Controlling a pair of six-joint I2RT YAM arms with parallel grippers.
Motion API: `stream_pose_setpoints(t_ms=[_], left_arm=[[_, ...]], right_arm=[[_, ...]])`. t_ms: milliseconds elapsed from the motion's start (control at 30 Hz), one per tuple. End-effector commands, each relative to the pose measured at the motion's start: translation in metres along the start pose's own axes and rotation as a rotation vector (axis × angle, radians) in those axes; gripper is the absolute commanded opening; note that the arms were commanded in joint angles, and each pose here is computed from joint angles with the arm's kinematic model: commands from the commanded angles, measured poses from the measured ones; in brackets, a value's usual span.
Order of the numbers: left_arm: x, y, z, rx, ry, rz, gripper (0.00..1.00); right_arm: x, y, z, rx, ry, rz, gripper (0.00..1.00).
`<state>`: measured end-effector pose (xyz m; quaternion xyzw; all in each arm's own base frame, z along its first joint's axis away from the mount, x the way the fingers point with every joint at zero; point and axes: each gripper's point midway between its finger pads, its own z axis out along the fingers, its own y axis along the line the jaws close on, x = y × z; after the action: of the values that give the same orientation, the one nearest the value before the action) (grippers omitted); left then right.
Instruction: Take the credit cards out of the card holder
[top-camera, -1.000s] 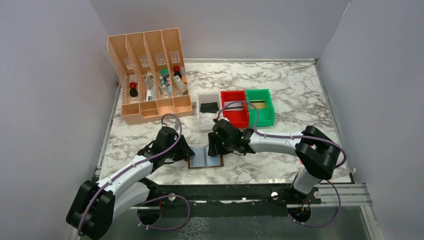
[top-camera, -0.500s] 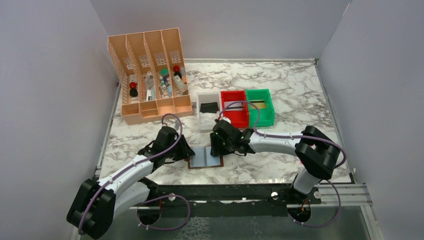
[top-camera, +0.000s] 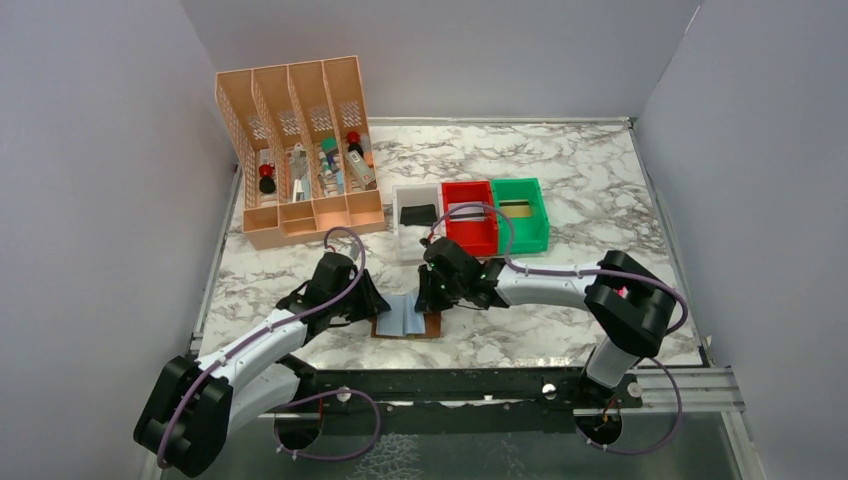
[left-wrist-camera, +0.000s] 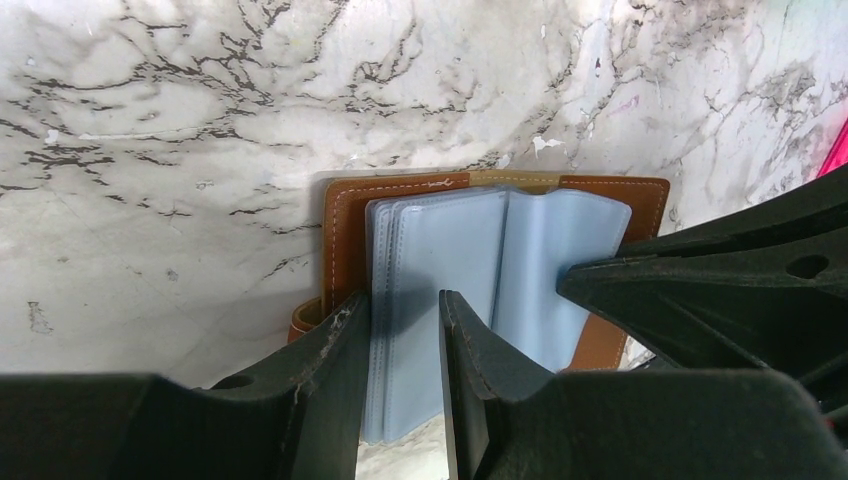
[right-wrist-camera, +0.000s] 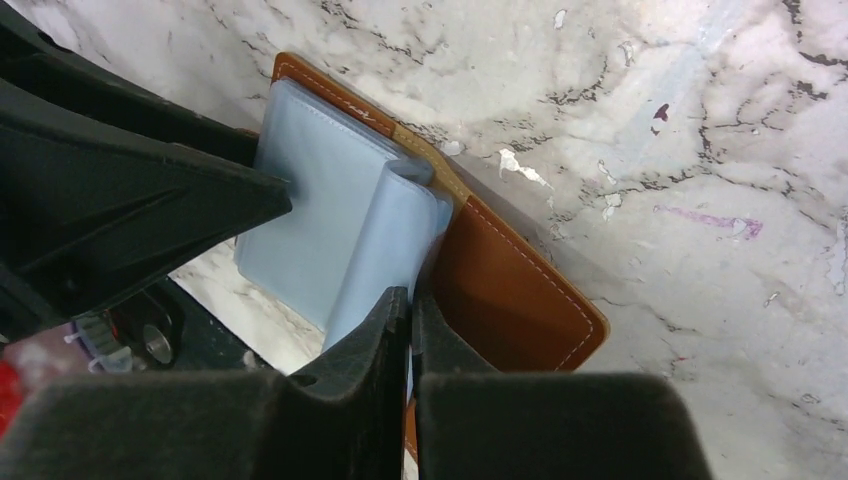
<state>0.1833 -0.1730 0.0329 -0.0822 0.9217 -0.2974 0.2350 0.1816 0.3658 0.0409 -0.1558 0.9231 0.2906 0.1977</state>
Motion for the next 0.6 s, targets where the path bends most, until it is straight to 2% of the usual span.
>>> stream_pose_setpoints(t_ms=[0, 133, 200, 367, 567], left_arm=[[0.0, -0.011, 0.0, 0.056, 0.006, 0.017, 0.34], [-0.002, -0.014, -0.001, 0.068, 0.002, 0.021, 0.33], [-0.002, -0.015, -0.002, 0.073, -0.001, 0.023, 0.33], [-0.002, -0.015, -0.004, 0.077, -0.009, 0.02, 0.31], [-0.004, -0.016, -0.005, 0.08, -0.028, 0.001, 0.31]], right_arm=[[-0.005, 0.008, -0.006, -0.022, -0.019, 0.0, 0.11], [-0.007, -0.026, -0.005, 0.176, -0.022, -0.006, 0.17], [-0.011, -0.03, -0.009, 0.203, -0.038, -0.02, 0.2], [-0.03, -0.004, -0.029, 0.092, -0.1, -0.09, 0.38], [-0.042, 0.03, -0.042, -0.027, -0.115, -0.135, 0.43]])
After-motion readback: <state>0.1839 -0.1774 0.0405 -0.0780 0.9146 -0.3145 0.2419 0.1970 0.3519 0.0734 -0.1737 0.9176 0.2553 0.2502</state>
